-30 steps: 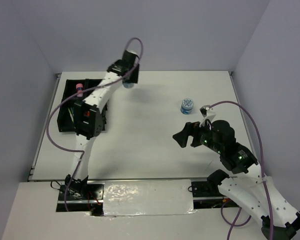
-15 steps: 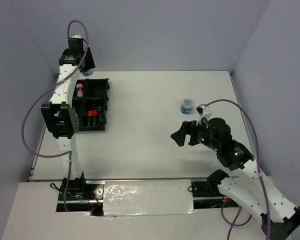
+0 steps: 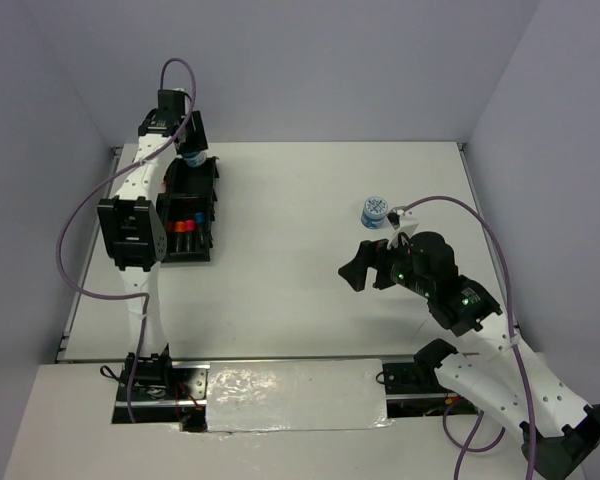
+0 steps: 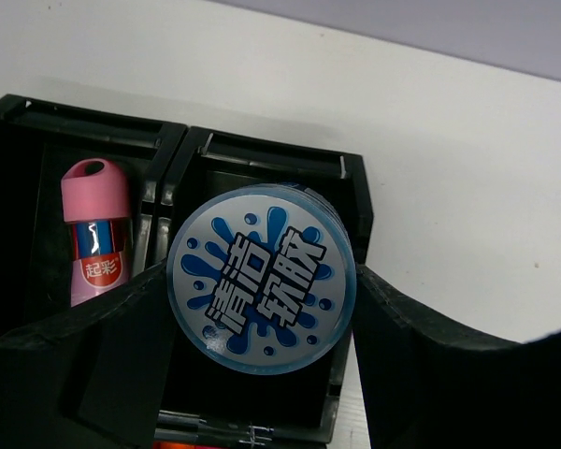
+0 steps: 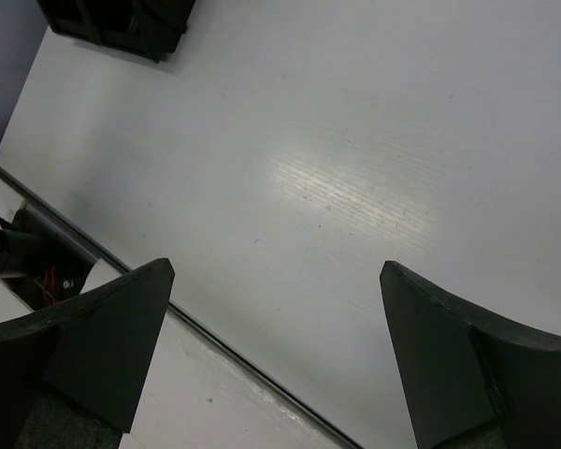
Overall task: Sort the stationery into containers
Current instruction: Place the stationery in the storage box.
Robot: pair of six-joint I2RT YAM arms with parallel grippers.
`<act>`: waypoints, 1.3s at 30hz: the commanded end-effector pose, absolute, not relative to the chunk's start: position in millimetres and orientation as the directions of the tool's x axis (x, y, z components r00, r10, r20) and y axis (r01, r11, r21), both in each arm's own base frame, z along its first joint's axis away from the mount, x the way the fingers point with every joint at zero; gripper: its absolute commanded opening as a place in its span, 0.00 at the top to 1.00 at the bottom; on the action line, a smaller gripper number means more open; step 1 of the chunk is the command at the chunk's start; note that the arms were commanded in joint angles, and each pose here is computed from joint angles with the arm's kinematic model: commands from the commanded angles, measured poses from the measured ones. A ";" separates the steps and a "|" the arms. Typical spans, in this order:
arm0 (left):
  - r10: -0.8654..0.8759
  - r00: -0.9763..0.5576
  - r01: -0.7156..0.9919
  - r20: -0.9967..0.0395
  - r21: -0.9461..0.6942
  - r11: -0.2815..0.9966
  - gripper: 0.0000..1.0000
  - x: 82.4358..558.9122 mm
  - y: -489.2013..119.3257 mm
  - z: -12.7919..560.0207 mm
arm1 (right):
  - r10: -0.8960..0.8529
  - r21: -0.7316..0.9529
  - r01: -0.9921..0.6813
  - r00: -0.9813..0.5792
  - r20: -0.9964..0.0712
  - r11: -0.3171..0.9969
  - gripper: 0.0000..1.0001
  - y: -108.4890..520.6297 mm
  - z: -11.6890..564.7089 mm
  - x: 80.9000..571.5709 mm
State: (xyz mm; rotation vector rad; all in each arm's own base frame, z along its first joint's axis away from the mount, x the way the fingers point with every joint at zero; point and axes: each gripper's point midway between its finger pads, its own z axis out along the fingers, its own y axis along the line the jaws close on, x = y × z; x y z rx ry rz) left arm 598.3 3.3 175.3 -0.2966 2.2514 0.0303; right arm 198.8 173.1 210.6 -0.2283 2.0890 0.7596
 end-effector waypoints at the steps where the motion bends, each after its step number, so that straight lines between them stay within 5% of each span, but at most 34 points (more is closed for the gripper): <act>1: -0.207 -0.546 -0.216 -0.812 -0.102 0.971 0.77 615.5 5.5 190.8 | 0.117 0.416 -0.455 -0.552 -0.826 0.787 0.00 175.8 224.9 205.1; 14: -0.171 -0.608 -0.235 -0.776 -0.030 0.972 0.58 616.5 11.5 156.6 | 0.117 0.426 -0.456 -0.563 -0.818 0.781 0.00 181.1 220.2 208.9; 20: -0.158 -0.618 -0.256 -0.770 0.007 0.967 0.36 614.2 16.3 151.7 | 0.112 0.420 -0.461 -0.558 -0.822 0.782 0.00 180.4 222.0 208.3; 24: -0.156 -0.613 -0.261 -0.775 0.012 0.965 0.08 613.3 17.7 156.9 | 0.105 0.422 -0.473 -0.560 -0.822 0.773 0.00 181.8 222.3 206.2; 32: -0.156 -0.553 -0.191 -0.818 -0.059 0.980 0.01 613.2 -6.8 203.7 | 0.117 0.410 -0.420 -0.569 -0.814 0.810 0.00 177.2 210.4 216.7; 39: -0.125 -0.510 0.087 -0.851 -0.196 0.977 0.01 566.9 -136.0 277.3 | 0.239 0.336 -0.077 -0.557 -0.795 0.939 0.00 130.5 201.4 258.3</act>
